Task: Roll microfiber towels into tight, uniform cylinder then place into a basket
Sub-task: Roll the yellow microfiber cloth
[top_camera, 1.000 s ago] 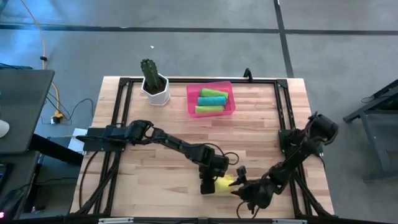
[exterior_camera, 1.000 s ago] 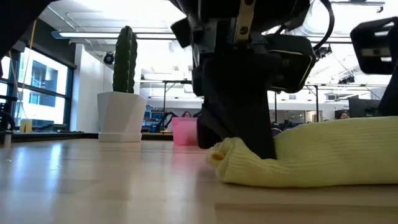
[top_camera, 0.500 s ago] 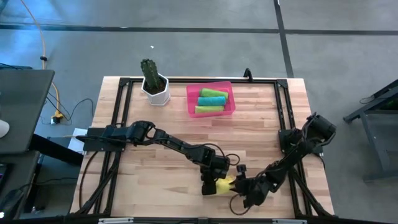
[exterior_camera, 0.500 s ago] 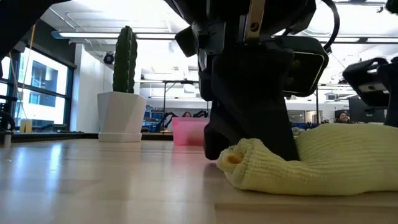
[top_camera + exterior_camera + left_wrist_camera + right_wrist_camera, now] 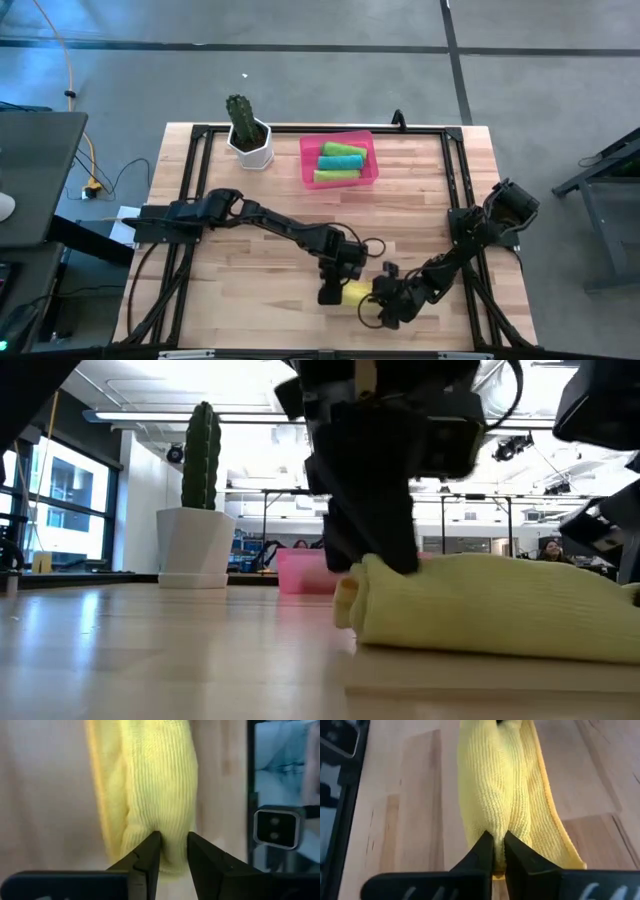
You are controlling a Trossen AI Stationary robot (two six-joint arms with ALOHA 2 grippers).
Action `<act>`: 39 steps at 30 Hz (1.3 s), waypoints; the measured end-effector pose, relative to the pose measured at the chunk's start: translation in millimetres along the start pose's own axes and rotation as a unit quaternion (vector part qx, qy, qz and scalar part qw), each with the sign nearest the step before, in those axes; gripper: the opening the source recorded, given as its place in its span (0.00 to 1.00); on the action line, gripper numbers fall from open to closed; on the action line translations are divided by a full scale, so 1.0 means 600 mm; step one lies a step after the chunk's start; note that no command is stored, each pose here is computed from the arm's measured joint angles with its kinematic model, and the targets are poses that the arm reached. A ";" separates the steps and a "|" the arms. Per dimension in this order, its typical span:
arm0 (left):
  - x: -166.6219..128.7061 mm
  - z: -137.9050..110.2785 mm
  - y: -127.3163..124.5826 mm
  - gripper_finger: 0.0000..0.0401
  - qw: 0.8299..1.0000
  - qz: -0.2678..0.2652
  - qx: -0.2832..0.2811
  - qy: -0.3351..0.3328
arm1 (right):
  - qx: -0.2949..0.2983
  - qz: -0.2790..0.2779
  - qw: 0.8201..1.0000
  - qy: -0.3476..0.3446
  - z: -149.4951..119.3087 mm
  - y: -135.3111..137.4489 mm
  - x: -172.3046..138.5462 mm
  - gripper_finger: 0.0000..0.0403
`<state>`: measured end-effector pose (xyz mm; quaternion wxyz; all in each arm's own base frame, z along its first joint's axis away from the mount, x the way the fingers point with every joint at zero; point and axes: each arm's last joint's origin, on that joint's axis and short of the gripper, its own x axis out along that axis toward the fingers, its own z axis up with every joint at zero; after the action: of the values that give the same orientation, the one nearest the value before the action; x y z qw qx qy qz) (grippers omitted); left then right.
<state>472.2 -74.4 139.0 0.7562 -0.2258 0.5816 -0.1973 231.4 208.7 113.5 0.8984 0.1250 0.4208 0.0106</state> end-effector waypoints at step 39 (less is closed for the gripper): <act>0.043 -0.032 -0.072 0.37 0.925 0.343 0.158 -0.033 | 0.147 -0.052 0.988 0.014 0.008 -0.030 0.008 0.03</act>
<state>458.4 -126.2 138.9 0.8225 0.1033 0.5593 -0.0076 236.5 190.7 108.7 0.8637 0.2338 0.4359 -0.0966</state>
